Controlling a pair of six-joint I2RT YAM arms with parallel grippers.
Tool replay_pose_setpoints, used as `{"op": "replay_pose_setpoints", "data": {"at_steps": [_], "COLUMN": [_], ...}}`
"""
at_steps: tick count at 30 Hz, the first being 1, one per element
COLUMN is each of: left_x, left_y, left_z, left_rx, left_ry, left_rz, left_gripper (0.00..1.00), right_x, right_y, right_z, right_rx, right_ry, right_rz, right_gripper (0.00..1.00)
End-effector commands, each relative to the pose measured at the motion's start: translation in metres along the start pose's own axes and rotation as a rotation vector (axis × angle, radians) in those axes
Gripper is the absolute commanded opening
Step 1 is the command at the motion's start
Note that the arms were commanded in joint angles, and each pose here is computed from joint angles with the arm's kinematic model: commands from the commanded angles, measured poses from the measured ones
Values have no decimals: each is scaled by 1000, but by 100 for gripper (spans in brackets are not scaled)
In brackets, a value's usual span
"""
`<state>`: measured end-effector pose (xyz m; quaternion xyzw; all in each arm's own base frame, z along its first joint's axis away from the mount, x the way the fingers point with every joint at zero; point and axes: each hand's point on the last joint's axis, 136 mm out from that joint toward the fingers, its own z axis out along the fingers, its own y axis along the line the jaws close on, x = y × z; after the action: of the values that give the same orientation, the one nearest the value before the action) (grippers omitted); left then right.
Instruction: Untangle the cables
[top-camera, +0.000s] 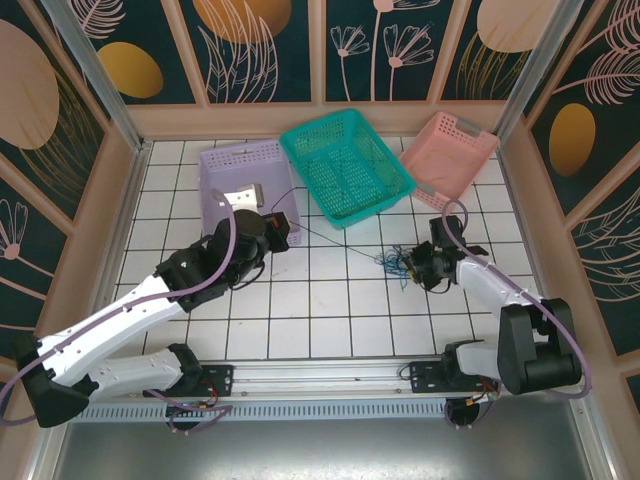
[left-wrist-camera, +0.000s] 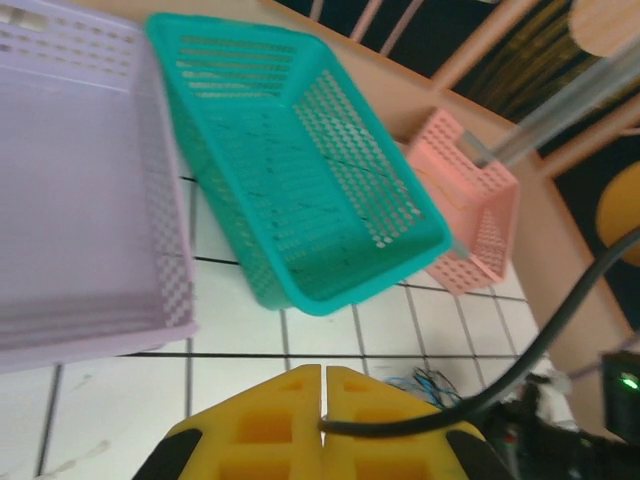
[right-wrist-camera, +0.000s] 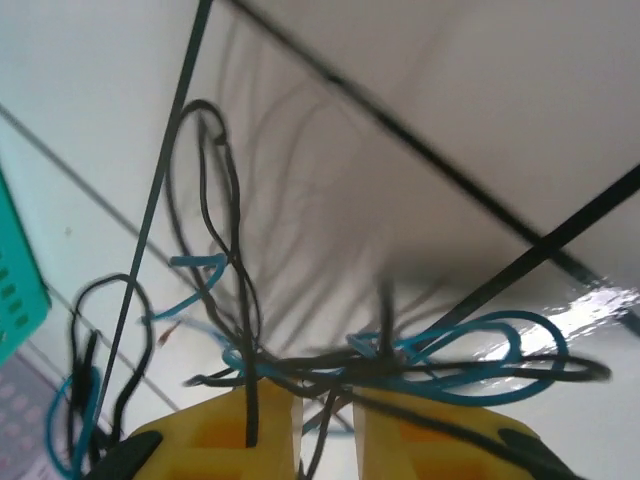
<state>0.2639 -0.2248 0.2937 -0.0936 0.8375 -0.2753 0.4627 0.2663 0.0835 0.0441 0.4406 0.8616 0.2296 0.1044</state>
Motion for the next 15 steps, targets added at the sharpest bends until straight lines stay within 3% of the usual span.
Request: {"op": "replay_pose_setpoints", "data": {"at_steps": [1,4,6,7,10,15], "left_x": [-37,-49,-51,-51,-54,-59], "left_y": [25,33,33,33,33,23], "left_z": [-25,-37,-39,-40,-42,-44], "left_rx": [-130,-164,-160,-160,-156,-111], "left_ry": [-142,-188,-194,-193,-205,-214], "left_rz": [-44,-50,-49,-53,-73,-61], "left_gripper": [0,0,0,0,0,0], "right_x": [-18,-33,-40,-43,-51,-59], "right_y": [-34,-41,-44,-45,-49,-43], "right_z": [-1,-5,-5,-5,-2,-4], "right_rx": [115,131,132,134,164,165], "right_ry": [-60,-91,-99,-101,-113,-133], "right_rz": [-5,12,21,23,21,12], "right_gripper": [24,35,36,32,2,0]}}
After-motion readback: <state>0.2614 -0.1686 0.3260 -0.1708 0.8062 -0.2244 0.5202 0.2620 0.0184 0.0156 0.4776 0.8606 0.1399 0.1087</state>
